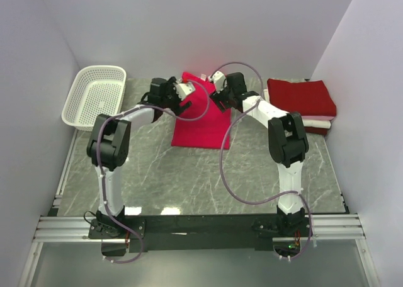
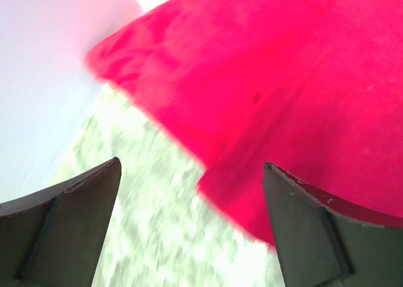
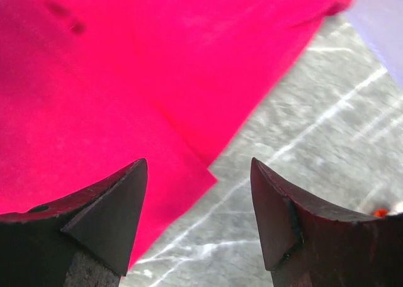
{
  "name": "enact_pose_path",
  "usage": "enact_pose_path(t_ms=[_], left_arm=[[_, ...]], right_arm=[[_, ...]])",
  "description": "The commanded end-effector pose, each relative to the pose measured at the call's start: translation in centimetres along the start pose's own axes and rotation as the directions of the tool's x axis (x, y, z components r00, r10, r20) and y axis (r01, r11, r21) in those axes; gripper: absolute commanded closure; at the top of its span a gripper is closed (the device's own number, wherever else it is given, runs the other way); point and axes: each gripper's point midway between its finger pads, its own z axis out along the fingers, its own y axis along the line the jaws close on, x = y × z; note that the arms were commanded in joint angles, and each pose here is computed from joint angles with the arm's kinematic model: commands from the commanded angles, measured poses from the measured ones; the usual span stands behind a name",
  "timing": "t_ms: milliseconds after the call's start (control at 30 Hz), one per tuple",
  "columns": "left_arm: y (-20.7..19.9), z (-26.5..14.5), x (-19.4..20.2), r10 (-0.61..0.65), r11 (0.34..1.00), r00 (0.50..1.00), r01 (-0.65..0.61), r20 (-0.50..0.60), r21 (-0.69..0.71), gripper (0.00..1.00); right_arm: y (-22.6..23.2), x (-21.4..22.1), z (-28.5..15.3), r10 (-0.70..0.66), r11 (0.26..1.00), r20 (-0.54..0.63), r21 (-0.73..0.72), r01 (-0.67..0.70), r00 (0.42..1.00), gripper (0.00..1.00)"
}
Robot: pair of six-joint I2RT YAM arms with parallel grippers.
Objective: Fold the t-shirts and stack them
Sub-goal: Fold the tshirt
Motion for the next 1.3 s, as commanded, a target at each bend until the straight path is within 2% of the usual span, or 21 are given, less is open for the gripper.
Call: enact_pose_path(t_ms=[0, 67, 100, 133, 167, 200, 233, 267, 300, 333, 367, 433, 467, 567, 700, 900, 1000, 1133, 1267], left_arm=[[7.1, -7.2, -8.3, 0.004, 0.978, 0.975, 0.043, 0.223, -0.203, 0.01], [5.9, -9.0, -8.3, 0.058, 0.987, 0.974, -0.023, 0.217, -0.161, 0.00], [4.4, -10.4, -8.5, 0.129, 0.989, 0.972, -0.113, 0.197, -0.092, 0.01], [3.1, -11.0, -8.4, 0.166, 0.986, 0.967, -0.161, 0.194, -0.043, 0.01], [0.8, -12.4, -8.1, 0.200, 0.978, 0.958, -0.207, 0.207, 0.012, 0.01], [-0.7, -12.8, -7.3, 0.255, 0.963, 0.948, -0.267, 0.193, 0.039, 0.01], [-2.5, -13.1, -6.3, 0.279, 0.952, 0.946, -0.295, 0.168, 0.085, 0.01], [-5.2, -13.1, -5.6, 0.301, 0.936, 0.940, -0.323, 0.161, 0.137, 0.02], [-6.7, -13.2, -4.2, 0.344, 0.916, 0.931, -0.361, 0.122, 0.174, 0.04], [-10.0, -13.4, -1.8, 0.354, 0.895, 0.931, -0.366, 0.093, 0.256, 0.06], [-10.8, -13.7, -1.3, 0.368, 0.889, 0.925, -0.380, 0.094, 0.256, 0.06], [-12.3, -13.8, 0.0, 0.355, 0.886, 0.931, -0.364, 0.086, 0.286, 0.10], [-13.2, -13.6, 1.4, 0.343, 0.884, 0.937, -0.344, 0.062, 0.316, 0.11], [-14.4, -12.8, 2.7, 0.344, 0.879, 0.937, -0.343, 0.058, 0.331, 0.12], [-14.7, -11.4, 3.8, 0.345, 0.866, 0.938, -0.332, 0.034, 0.374, 0.14], [-14.3, -9.2, 5.6, 0.349, 0.870, 0.937, -0.309, -0.035, 0.384, 0.21], [-14.1, -8.7, 6.6, 0.352, 0.879, 0.934, -0.306, -0.065, 0.365, 0.28], [-14.3, -8.5, 7.6, 0.339, 0.889, 0.936, -0.287, -0.091, 0.358, 0.46], [-14.5, -8.4, 8.1, 0.319, 0.893, 0.943, -0.266, -0.093, 0.362, 0.48]], right_arm=[[-3.5, -4.6, -4.3, 0.066, 0.995, 0.146, 0.064, -0.075, 0.987, 0.27], [-1.9, -4.9, -5.8, 0.024, 0.999, 0.171, -0.041, -0.017, 0.985, 0.26], [-0.4, -3.8, -7.7, -0.080, 0.986, 0.151, -0.135, 0.101, 0.985, 0.25], [2.8, -4.0, -9.1, -0.129, 0.937, 0.221, -0.293, 0.192, 0.967, 0.24], [4.3, -2.4, -9.9, -0.282, 0.865, 0.268, -0.346, 0.365, 0.921, 0.24], [6.7, -0.8, -12.4, -0.329, 0.795, 0.278, -0.435, 0.423, 0.903, 0.23], [8.4, -0.2, -13.4, -0.357, 0.739, 0.328, -0.473, 0.479, 0.875, 0.23], [10.2, 2.5, -13.5, -0.407, 0.689, 0.326, -0.504, 0.521, 0.853, 0.23], [11.3, 2.1, -14.2, -0.452, 0.665, 0.357, -0.476, 0.576, 0.818, 0.22], [11.6, 3.0, -14.2, -0.495, 0.657, 0.337, -0.458, 0.599, 0.801, 0.22], [12.9, 5.2, -14.0, -0.516, 0.643, 0.309, -0.477, 0.599, 0.799, 0.22], [13.7, 4.9, -13.6, -0.558, 0.643, 0.315, -0.419, 0.640, 0.767, 0.22], [13.9, 6.4, -13.2, -0.579, 0.653, 0.267, -0.413, 0.635, 0.770, 0.22], [14.0, 6.5, -12.5, -0.594, 0.673, 0.270, -0.349, 0.652, 0.758, 0.22], [13.6, 6.9, -11.8, -0.634, 0.674, 0.253, -0.282, 0.683, 0.731, 0.22], [13.6, 7.6, -10.7, -0.648, 0.671, 0.227, -0.282, 0.686, 0.727, 0.24], [13.9, 7.6, -10.0, -0.660, 0.671, 0.211, -0.268, 0.692, 0.721, 0.27], [14.4, 7.7, -9.3, -0.671, 0.663, 0.204, -0.267, 0.700, 0.713, 0.29], [14.4, 8.4, -8.6, -0.688, 0.657, 0.171, -0.265, 0.706, 0.705, 0.31]])
